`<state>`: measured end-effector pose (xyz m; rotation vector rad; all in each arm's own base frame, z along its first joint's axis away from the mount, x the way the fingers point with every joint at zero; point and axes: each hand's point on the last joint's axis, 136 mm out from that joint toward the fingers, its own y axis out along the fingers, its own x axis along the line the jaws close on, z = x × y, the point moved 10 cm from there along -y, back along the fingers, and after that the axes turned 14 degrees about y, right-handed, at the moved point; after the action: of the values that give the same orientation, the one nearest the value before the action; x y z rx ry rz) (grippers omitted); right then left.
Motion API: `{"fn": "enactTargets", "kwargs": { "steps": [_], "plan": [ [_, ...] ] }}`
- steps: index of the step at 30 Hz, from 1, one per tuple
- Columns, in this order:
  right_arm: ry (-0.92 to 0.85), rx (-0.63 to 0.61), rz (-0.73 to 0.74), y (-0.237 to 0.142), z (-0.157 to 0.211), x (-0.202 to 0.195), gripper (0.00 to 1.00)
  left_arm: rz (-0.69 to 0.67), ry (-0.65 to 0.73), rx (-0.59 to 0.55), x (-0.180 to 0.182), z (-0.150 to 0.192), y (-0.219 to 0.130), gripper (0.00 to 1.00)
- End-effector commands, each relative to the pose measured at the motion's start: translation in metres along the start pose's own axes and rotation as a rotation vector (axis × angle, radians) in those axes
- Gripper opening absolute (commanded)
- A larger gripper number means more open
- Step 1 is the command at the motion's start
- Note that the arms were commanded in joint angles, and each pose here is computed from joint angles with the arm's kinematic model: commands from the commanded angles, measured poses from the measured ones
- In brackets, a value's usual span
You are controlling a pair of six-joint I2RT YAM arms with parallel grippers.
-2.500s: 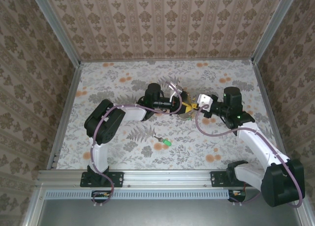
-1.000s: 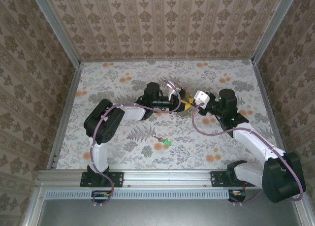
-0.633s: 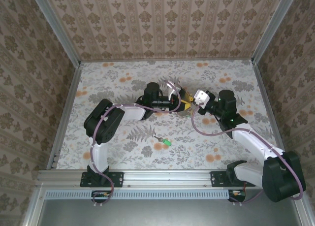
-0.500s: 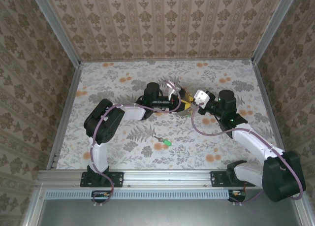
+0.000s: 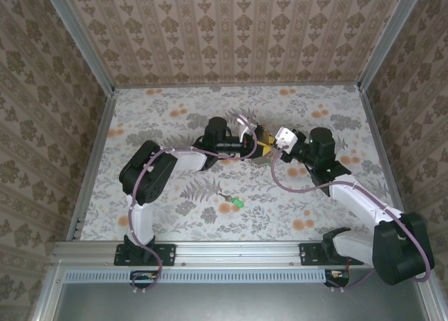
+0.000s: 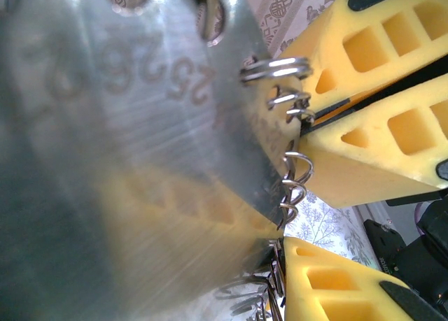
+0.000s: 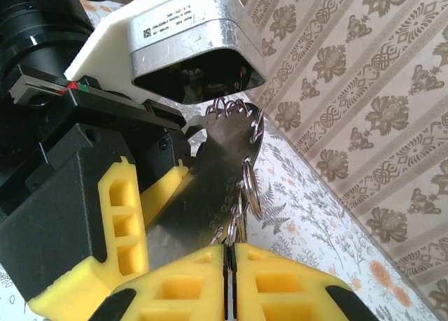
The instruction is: Put the keys on the keyring
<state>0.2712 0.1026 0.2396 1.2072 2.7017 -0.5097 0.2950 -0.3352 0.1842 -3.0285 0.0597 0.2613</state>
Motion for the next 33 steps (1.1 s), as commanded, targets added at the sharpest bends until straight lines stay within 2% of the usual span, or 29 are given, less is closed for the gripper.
{"fn": "enactTargets", "kwargs": {
  "steps": [1,3,6,11,13,16,22,27,33],
  "plan": [
    [-0.002,0.001,0.034,0.004,0.0,-0.003,0.13,0.089,0.103,-0.042,-0.013,-0.017,0.005,0.07],
    [-0.003,0.004,0.03,0.005,0.001,-0.003,0.12,0.09,0.107,-0.042,-0.013,-0.017,0.005,0.07],
    [-0.014,0.003,0.03,0.006,0.0,-0.003,0.0,0.087,0.106,-0.04,-0.013,-0.016,0.005,0.08],
    [-0.03,0.007,0.049,0.005,-0.002,-0.005,0.0,0.068,0.079,-0.038,-0.007,-0.013,0.002,0.18],
    [-0.041,0.017,0.059,0.004,-0.002,-0.005,0.0,0.061,0.067,-0.037,-0.003,-0.012,0.0,0.3],
    [-0.083,0.045,0.049,0.001,0.0,-0.004,0.0,0.053,0.066,-0.039,-0.001,-0.012,-0.004,0.4],
    [-0.145,0.092,0.022,-0.003,-0.003,-0.003,0.0,0.037,0.073,-0.046,0.001,-0.016,-0.022,0.52],
    [-0.161,0.138,0.032,-0.002,-0.003,-0.006,0.0,0.022,0.063,-0.037,0.0,-0.01,-0.039,0.58],
    [-0.162,0.145,0.009,0.0,-0.001,-0.005,0.0,0.018,0.051,-0.029,-0.003,-0.006,-0.048,0.61]
  ]
}}
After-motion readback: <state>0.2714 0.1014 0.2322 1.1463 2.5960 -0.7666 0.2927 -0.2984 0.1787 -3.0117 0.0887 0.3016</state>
